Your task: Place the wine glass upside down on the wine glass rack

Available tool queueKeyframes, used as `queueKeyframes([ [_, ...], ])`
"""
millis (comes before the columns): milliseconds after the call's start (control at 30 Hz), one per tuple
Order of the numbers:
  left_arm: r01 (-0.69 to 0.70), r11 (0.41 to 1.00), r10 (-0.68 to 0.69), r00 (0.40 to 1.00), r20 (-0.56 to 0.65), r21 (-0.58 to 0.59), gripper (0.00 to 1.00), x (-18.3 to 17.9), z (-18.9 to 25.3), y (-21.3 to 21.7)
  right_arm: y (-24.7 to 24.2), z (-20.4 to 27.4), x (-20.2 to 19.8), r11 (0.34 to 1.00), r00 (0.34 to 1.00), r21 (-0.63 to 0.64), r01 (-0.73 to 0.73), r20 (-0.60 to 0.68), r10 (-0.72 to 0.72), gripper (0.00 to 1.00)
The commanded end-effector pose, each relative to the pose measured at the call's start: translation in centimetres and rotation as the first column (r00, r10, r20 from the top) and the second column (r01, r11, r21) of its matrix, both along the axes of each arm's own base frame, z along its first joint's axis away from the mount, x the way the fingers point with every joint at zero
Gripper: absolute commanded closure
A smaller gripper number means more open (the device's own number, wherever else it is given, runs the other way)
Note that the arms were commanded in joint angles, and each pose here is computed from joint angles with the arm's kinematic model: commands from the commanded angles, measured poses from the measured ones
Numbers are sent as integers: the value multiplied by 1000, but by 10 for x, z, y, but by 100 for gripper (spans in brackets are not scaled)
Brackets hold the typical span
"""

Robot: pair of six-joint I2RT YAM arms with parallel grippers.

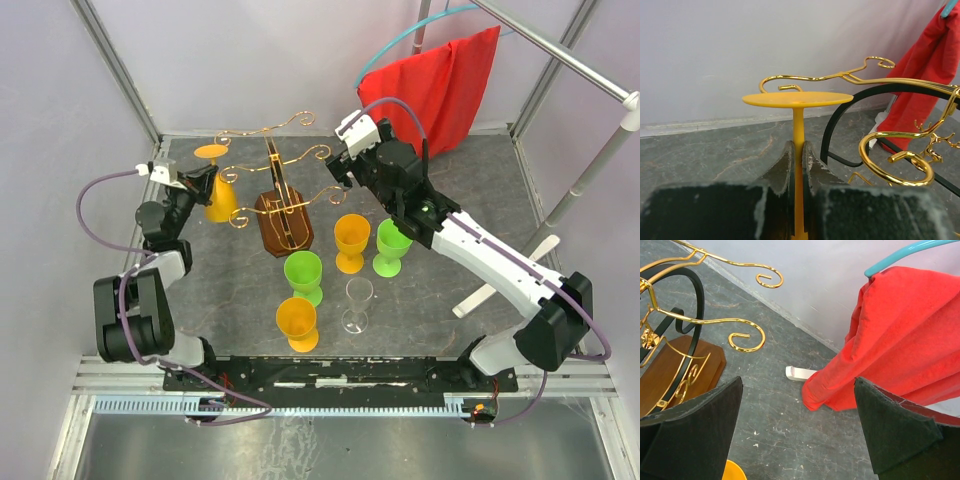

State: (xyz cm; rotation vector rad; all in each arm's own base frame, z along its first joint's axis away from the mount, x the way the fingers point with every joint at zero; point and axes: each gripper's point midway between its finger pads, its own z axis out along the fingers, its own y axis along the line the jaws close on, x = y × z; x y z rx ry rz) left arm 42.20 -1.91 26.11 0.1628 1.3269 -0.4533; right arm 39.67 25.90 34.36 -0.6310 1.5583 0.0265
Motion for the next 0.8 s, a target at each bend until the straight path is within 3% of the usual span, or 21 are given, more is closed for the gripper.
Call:
queueKeyframes([
  [0,62,998,-58,987,151,-28,97,-6,26,-10,3,20,-1,998,998,63,-26,53,22,0],
  [767,103,993,-91,979,181,-60,97,57,3,-28,1,16,5,1000,999,21,-1,50,-1,0],
])
